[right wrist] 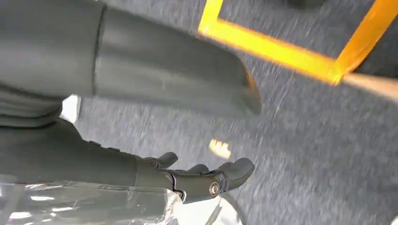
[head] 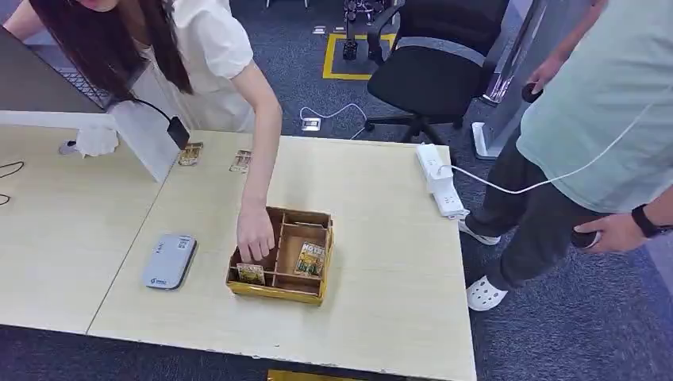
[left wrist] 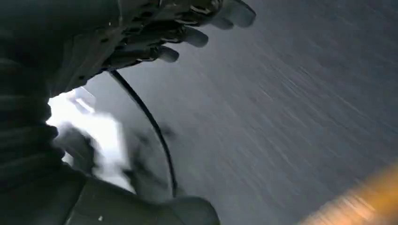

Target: Pass the card to the sensor for recognition and then transmit it.

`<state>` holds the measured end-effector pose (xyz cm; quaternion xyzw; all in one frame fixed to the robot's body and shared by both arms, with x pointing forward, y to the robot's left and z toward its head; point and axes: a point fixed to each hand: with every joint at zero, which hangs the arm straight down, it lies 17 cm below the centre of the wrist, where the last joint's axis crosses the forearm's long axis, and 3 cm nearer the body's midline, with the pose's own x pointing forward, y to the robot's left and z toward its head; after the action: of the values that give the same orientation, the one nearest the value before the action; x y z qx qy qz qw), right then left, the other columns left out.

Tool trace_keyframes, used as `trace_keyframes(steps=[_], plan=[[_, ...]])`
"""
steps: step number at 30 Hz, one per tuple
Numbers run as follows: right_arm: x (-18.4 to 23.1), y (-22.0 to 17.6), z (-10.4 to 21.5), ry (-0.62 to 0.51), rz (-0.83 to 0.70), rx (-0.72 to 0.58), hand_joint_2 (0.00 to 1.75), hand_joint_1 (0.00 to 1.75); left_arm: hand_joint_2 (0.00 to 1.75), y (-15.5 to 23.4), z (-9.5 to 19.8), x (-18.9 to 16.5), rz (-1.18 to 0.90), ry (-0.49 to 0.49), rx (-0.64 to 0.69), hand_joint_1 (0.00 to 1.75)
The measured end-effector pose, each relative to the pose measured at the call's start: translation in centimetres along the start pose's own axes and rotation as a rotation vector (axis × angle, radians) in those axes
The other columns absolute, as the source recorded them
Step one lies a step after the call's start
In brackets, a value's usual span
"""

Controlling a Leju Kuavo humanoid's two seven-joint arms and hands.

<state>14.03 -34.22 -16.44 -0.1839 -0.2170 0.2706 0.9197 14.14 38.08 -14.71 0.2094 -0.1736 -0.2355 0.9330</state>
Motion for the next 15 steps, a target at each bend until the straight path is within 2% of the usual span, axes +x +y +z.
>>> trace_keyframes(steps=[7,15], plan=[[2.3,3.4,-0.7,-0.058,-0.128,0.086,1.75,0.00,1.75,-6.4,-0.9,3.8,0.117,-0.107,-0.157,0.00],[4.7,6.4,-1.2,-0.113,-0.242,0.148,1.75,0.00,1.75,-9.8,-1.2,6.4,0.213,-0.174,-0.231,0.00]])
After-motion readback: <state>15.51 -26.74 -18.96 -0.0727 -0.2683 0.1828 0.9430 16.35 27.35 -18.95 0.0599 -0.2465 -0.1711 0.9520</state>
